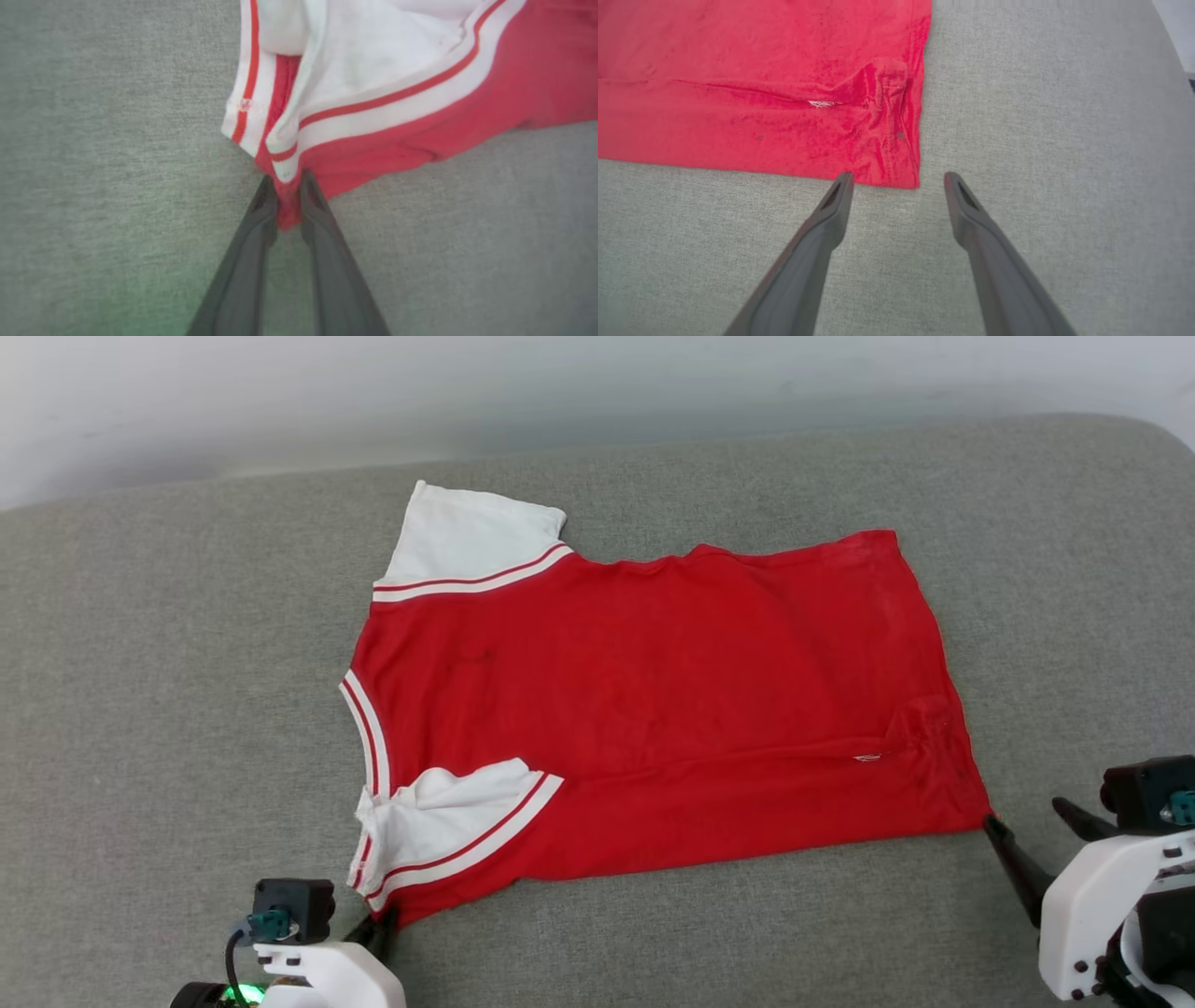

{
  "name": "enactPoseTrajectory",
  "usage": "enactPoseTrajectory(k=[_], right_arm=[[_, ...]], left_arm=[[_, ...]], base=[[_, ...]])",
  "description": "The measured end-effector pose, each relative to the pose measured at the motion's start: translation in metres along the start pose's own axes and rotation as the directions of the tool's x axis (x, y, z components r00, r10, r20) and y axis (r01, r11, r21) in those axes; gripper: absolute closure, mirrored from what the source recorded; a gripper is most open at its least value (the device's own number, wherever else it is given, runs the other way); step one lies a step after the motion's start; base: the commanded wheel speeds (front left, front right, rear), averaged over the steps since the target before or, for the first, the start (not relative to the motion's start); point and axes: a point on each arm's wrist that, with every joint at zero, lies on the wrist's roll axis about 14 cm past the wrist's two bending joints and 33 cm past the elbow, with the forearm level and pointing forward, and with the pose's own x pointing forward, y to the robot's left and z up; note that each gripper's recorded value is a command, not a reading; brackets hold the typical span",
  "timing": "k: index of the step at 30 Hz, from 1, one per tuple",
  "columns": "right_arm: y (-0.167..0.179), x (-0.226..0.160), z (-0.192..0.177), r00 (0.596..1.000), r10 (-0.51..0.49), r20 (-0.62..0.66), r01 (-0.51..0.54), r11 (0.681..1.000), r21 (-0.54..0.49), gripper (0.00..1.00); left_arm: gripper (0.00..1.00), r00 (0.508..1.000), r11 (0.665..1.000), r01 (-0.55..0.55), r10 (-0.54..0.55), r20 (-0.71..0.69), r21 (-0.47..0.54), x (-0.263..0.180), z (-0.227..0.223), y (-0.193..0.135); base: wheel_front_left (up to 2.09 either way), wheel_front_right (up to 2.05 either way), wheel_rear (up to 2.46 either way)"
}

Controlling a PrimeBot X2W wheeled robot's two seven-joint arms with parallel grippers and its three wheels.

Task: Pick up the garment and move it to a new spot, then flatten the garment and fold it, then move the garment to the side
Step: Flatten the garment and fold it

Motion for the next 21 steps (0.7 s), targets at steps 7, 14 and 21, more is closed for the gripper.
enactPoseTrajectory(k=[7, 14, 21], right_arm=[[-0.003, 0.007, 0.007, 1.0, -0.007, -0.018, 0.006, 0.998, -0.055, 0.0], [-0.002, 0.033, -0.009, 0.995, -0.016, -0.103, 0.013, 0.999, -0.031, 0.0], [0.002, 0.059, -0.034, 0.981, -0.011, -0.196, 0.009, 1.0, -0.011, 0.0]], left_arm=[[1.0, 0.995, 1.0, -0.023, 0.022, 0.099, 0.009, -0.015, 0.016, 0.004], [1.0, 0.985, 0.998, 0.0, -0.011, 0.173, 0.062, -0.036, 0.037, 0.0], [1.0, 0.982, 0.996, -0.002, -0.016, 0.188, 0.095, -0.046, 0.043, 0.004]], base=[[0.0, 0.0, 0.0], [0.0, 0.0, 0.0], [0.0, 0.0, 0.0]])
